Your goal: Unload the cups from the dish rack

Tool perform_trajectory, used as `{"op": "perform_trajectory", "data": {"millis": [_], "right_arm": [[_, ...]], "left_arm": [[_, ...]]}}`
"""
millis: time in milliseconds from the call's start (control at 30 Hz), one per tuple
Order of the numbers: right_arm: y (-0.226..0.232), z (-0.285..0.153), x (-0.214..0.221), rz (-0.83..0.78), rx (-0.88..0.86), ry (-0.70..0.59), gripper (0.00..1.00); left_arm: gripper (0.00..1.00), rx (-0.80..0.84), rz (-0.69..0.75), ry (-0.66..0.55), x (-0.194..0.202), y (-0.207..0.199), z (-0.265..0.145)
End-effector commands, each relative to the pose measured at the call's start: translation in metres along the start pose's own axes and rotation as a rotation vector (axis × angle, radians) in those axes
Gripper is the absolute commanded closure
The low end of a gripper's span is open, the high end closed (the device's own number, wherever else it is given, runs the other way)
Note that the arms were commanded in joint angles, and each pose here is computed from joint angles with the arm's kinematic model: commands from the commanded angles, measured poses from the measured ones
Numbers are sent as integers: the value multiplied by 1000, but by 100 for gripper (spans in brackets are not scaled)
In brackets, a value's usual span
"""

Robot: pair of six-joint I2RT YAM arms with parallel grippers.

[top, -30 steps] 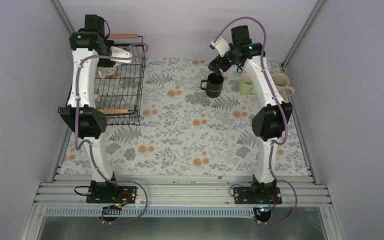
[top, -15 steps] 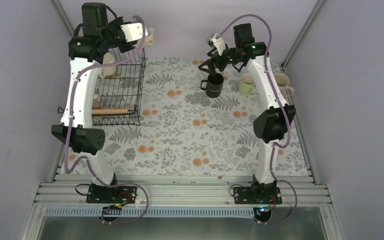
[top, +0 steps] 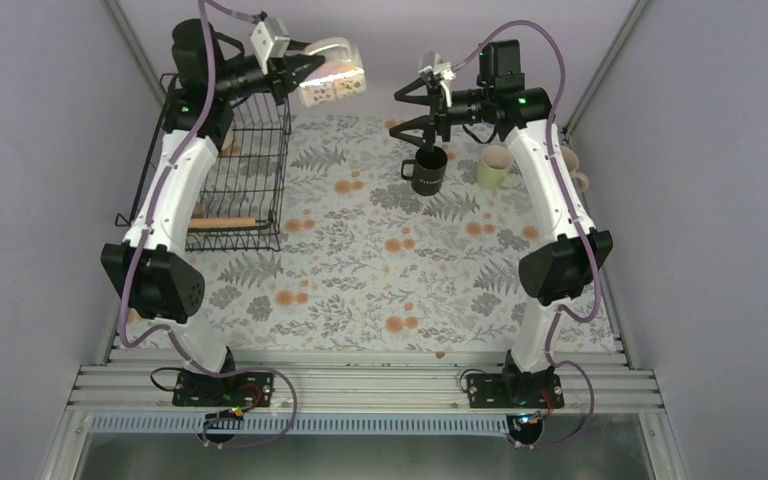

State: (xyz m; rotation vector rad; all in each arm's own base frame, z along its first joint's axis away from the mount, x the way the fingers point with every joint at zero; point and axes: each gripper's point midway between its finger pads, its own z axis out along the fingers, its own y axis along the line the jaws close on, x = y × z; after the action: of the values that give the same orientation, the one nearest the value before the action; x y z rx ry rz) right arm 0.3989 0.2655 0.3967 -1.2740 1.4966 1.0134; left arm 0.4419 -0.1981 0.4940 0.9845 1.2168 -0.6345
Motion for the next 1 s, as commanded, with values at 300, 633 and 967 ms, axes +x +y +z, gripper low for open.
{"op": "perform_trajectory", "data": {"millis": [300,633,967], "right_arm": [[16,2,-29,-59,-120,-107,4],[25,9,-25,-39,-161,-99,42],[27,26,2,-14,-119,22,88]], "left_arm": [[98,300,21,-215,-43,-73,18],[98,367,-26,-246,-28,-79,35],[98,402,-18,-246,-22,-82,52]]}}
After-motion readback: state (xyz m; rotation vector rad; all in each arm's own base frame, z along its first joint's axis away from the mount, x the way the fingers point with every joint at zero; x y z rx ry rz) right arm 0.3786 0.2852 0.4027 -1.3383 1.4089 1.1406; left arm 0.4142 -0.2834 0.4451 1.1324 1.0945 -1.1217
